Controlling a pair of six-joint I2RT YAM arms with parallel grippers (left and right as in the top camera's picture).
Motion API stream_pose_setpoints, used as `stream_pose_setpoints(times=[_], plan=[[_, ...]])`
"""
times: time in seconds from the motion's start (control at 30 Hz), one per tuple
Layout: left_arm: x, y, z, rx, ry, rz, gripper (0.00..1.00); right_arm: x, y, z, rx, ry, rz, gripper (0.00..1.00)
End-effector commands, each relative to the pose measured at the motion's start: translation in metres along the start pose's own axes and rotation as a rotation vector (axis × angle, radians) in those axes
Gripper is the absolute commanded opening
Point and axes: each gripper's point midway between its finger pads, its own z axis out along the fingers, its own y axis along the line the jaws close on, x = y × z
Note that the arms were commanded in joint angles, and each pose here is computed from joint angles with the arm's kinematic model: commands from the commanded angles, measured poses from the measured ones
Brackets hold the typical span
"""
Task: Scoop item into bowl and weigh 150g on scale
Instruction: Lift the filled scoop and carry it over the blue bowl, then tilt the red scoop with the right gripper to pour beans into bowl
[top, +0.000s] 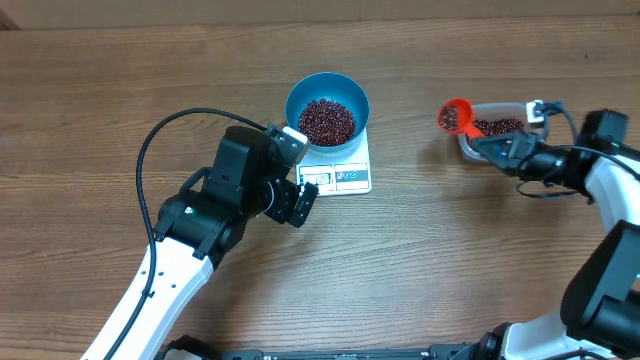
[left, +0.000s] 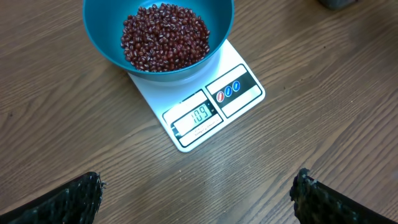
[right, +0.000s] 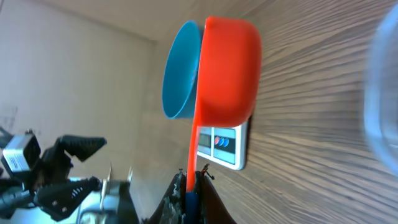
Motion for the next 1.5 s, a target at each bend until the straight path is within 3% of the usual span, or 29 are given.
stream_pose_setpoints(times=[0.0,0.57,0.73,0.9,1.13,1.47], plan=[[0.0,0.0,0.002,0.006,0.001,-0.011,0.99,0.008,0.015,0.021,-0.055,0.051,-0.027,0.04],[0.0,0.0,0.002,0.006,0.001,-0.011,0.99,-0.005,0.072,0.104,-0.137,0.113,-0.117,0.04],[0.0,0.0,0.002,0.006,0.001,-0.011,1.0,-0.004,0.074,0.128,-0.074,0.101,-0.2,0.04],[0.0,0.0,0.002,0.006,0.001,-0.011,1.0,-0.012,0.057,0.154,0.13,0.028,-0.291,0.04],[0.0,0.0,0.002,0.006,0.001,-0.011,1.0,-0.006,0.054,0.171,0.225,0.05,-0.644,0.04],[0.0,0.0,0.002,0.006,0.001,-0.011,1.0,-0.005,0.053,0.173,0.242,0.088,-0.963,0.04]])
